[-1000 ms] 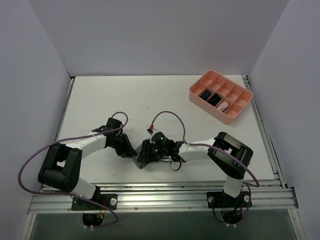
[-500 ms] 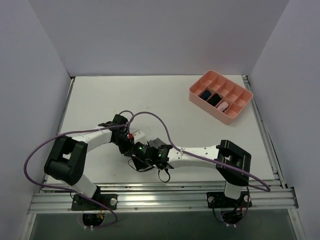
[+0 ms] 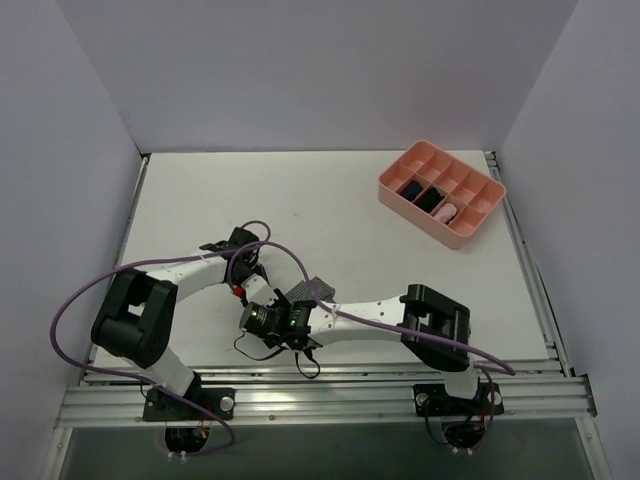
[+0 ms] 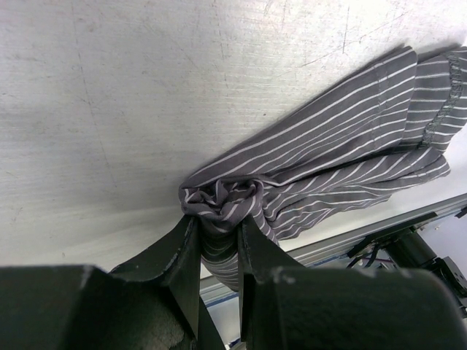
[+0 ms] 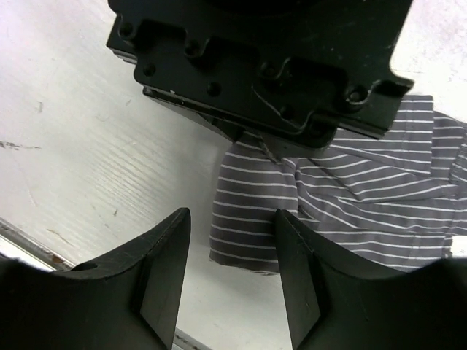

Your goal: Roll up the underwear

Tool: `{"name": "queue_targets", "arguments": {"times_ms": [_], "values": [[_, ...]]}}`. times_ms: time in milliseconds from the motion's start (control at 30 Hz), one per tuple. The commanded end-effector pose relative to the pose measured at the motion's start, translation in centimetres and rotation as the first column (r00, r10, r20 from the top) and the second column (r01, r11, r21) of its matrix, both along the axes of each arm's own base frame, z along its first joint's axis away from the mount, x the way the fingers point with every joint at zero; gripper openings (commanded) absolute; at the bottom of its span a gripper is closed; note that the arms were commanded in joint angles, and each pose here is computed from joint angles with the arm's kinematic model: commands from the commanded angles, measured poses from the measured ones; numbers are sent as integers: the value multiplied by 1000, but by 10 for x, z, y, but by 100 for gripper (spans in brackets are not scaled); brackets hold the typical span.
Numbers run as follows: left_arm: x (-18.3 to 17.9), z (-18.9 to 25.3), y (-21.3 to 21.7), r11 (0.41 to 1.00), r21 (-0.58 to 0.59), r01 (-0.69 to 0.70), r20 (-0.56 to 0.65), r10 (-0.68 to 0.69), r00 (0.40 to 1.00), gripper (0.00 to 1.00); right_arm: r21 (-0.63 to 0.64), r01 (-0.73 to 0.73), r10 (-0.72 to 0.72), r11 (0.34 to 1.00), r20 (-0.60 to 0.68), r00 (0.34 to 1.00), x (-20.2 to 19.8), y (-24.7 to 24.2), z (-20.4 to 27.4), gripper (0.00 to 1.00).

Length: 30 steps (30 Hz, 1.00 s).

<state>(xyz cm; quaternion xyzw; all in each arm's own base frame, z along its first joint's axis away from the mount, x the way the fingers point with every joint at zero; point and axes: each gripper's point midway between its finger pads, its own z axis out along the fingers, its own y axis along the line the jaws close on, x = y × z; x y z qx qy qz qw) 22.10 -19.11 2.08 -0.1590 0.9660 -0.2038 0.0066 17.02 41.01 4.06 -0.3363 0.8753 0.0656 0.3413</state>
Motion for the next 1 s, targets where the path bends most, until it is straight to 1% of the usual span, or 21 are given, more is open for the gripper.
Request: {"name": "queue_targets", "arguments": {"times_ms": [0, 167, 233, 333, 400, 433, 467, 500, 533, 567, 600, 633, 667, 733, 800, 900, 967], "values": [[-24, -31, 33, 980, 197, 30, -84, -14, 996, 18, -107, -8, 15, 994, 61, 998, 2, -12, -3, 45], [-26, -32, 33, 980, 198, 34, -100, -14, 995, 18, -179, -16, 29, 984, 70, 997, -2, -20, -21, 45], [-27, -31, 33, 979, 200, 33, -108, -11, 994, 18, -180, -17, 30, 984, 66, 997, -4, -20, -26, 45], [-29, -26, 32, 981, 194, 18, -119, 6, 993, 22, -189, -12, 23, 982, 57, 998, -6, -25, -36, 43], [-29, -20, 32, 982, 186, 0, -123, 24, 992, 25, -190, -6, 15, 982, 43, 999, -8, -30, -43, 33], [-28, -15, 31, 984, 177, -17, -112, 37, 993, 27, -169, 7, -1, 986, 33, 999, -8, -30, -45, 25], [-26, -11, 32, 984, 173, -32, -104, 51, 993, 28, -147, 10, -10, 989, -1, 1000, -9, -30, -47, 12], [-23, -7, 37, 984, 166, -60, -104, 78, 991, 30, -149, 18, -23, 989, -31, 999, -12, -41, -56, 7], [-20, 1, 40, 985, 151, -83, -77, 95, 993, 35, -86, 40, -45, 996, -63, 997, -12, -37, -59, 6], [-19, 7, 43, 984, 145, -99, -69, 110, 992, 38, -28, 47, -50, 999, -134, 990, -14, -37, -58, 4], [-13, 12, 50, 982, 137, -129, -50, 137, 989, 41, -35, 57, -62, 998, -184, 981, -20, -55, -71, 4], [-8, 22, 53, 982, 124, -139, -6, 141, 990, 44, 53, 65, -52, 997, -212, 976, -19, -45, -70, 3], [-5, 28, 56, 982, 117, -149, 16, 148, 989, 48, 111, 95, -60, 989, -286, 956, -21, -46, -68, 3], [1, 38, 59, 983, 105, -152, 56, 147, 988, 52, 177, 122, -54, 977, -347, 936, -25, -54, -76, 2], [5, 43, 59, 984, 99, -145, 76, 138, 988, 54, 219, 159, -50, 963, -432, 900, -33, -58, -81, 2], [8, 44, 52, 990, 54, -132, 99, 127, 987, 56, 242, 207, -56, 948, -514, 856, -39, -65, -95, 1], [11, 47, 45, 993, 7, -119, 126, 117, 985, 57, 257, 220, -47, 941, -546, 836, -43, -67, -103, 0]]}}
